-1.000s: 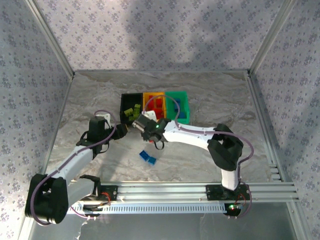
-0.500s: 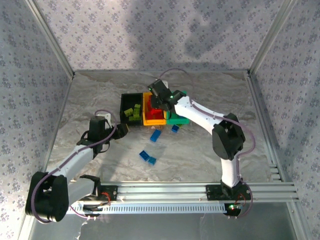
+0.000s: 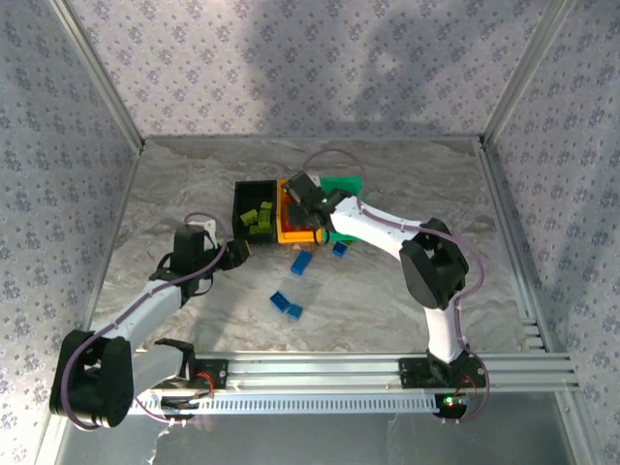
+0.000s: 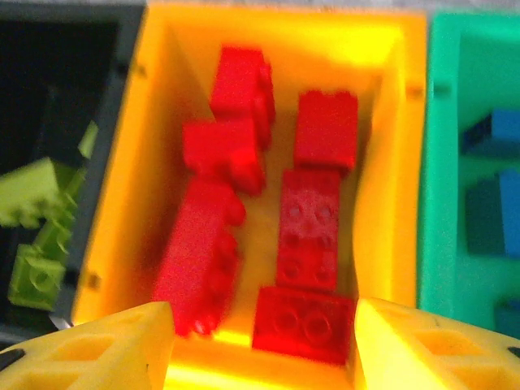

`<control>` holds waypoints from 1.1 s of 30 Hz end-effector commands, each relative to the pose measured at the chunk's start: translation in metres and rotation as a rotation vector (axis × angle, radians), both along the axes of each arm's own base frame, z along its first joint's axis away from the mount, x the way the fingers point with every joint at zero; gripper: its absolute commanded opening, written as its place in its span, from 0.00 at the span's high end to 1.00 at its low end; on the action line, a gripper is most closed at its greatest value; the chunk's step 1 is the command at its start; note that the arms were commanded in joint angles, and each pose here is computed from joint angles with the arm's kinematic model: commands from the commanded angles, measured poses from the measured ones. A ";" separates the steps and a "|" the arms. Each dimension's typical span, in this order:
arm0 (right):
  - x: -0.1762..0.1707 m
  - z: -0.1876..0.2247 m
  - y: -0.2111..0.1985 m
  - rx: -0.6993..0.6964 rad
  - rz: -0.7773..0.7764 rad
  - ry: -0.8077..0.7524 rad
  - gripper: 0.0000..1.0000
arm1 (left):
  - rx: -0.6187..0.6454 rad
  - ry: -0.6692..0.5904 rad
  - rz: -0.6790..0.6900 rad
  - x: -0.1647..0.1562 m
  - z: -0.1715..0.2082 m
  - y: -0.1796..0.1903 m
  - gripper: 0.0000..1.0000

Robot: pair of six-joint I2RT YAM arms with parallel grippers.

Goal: Sort the legos into containers by color
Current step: Place the lego in the container, then move the container to the top-center of the table.

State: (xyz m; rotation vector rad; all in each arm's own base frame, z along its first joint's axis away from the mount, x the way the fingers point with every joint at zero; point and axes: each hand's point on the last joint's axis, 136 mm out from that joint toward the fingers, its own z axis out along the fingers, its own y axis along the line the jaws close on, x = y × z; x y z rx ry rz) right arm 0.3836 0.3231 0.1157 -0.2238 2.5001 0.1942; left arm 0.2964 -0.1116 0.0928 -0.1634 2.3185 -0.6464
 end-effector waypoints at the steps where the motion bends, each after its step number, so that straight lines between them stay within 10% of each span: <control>1: -0.019 0.030 -0.013 -0.004 -0.013 -0.067 0.38 | -0.031 -0.029 -0.013 0.005 0.010 -0.004 0.32; 15: -0.071 -0.037 -0.102 -0.028 -0.198 0.066 0.39 | -0.042 -0.012 -0.019 0.006 0.004 -0.007 0.32; 33: -0.006 -0.063 -0.102 0.005 -0.165 0.104 0.37 | -0.034 -0.014 -0.025 0.007 0.003 -0.008 0.32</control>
